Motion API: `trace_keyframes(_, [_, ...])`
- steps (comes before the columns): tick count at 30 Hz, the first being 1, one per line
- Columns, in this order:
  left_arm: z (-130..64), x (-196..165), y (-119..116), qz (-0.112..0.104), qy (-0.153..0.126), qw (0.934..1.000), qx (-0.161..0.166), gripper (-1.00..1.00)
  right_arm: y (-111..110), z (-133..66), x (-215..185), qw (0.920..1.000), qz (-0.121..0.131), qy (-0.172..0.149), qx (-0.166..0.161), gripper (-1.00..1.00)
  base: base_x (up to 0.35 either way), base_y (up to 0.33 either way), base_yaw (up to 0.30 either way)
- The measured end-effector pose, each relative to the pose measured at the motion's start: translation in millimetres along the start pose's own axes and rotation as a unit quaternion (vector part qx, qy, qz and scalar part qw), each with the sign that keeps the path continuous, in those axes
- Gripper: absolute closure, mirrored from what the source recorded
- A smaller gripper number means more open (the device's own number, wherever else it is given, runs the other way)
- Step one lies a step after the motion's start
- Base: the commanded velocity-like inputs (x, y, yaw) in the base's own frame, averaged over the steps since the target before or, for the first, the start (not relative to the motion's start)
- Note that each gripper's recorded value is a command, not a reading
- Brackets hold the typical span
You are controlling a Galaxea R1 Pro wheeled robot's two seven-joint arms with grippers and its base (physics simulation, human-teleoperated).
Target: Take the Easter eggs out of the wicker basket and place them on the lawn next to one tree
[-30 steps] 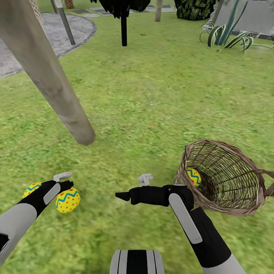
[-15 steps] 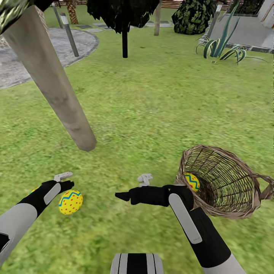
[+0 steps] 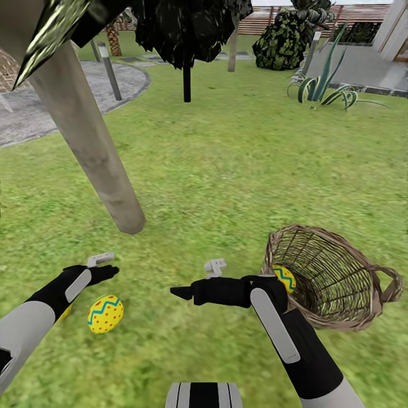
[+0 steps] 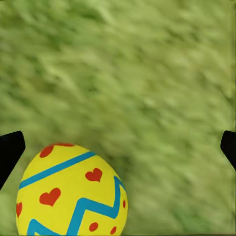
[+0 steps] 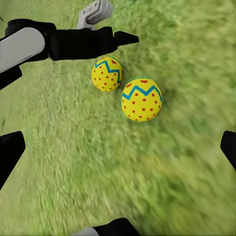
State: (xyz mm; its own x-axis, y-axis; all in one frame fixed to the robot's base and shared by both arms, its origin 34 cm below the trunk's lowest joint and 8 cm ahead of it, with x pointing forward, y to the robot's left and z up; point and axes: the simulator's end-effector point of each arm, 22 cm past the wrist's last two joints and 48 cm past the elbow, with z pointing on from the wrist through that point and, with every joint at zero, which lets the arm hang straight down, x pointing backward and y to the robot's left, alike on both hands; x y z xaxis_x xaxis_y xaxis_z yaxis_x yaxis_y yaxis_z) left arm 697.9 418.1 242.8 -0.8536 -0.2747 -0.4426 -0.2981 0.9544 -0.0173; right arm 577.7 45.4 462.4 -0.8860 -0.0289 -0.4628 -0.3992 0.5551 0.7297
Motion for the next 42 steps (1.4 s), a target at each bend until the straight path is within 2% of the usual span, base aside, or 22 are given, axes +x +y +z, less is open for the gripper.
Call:
trace_keyframes(5, [-9.6,-5.8,-5.9,0.0,0.0,0.9999,0.011,-1.0,7.6,-5.1,-5.4,0.9999,-0.009,-0.006,0.0,-1.0,0.0,0.0,0.0])
trace_keyframes(12, [-10.1,-5.0,-9.1,0.001,0.002,0.9999,0.014,-1.0,8.0,-5.5,-5.8,0.9999,-0.009,-0.006,0.001,-1.0,0.0,0.0,-0.053])
trace_keyframes(21, [-12.4,-7.7,-10.0,0.001,-0.001,0.9999,0.015,-1.0,10.4,-6.6,-7.2,0.9999,-0.011,-0.008,0.0,-1.0,0.0,0.0,-0.234])
trace_keyframes(28, [-18.7,-22.2,-18.3,0.004,-0.017,0.9996,0.024,-1.0,12.1,-7.7,-8.5,0.9999,-0.013,-0.009,0.0,-1.0,0.0,0.0,-0.269])
trace_keyframes(34, [-33.3,-36.7,-21.0,0.004,-0.031,0.9991,0.028,-1.0,22.9,-15.1,-15.6,0.9995,-0.025,-0.017,0.0,-1.0,0.0,0.0,-0.262])
trace_keyframes(42, [-38.0,-40.4,-23.8,0.005,-0.036,0.9989,0.03,-1.0,26.5,-17.6,-18.0,0.9994,-0.029,-0.02,0.001,-1.0,-0.001,0.0,-0.052])
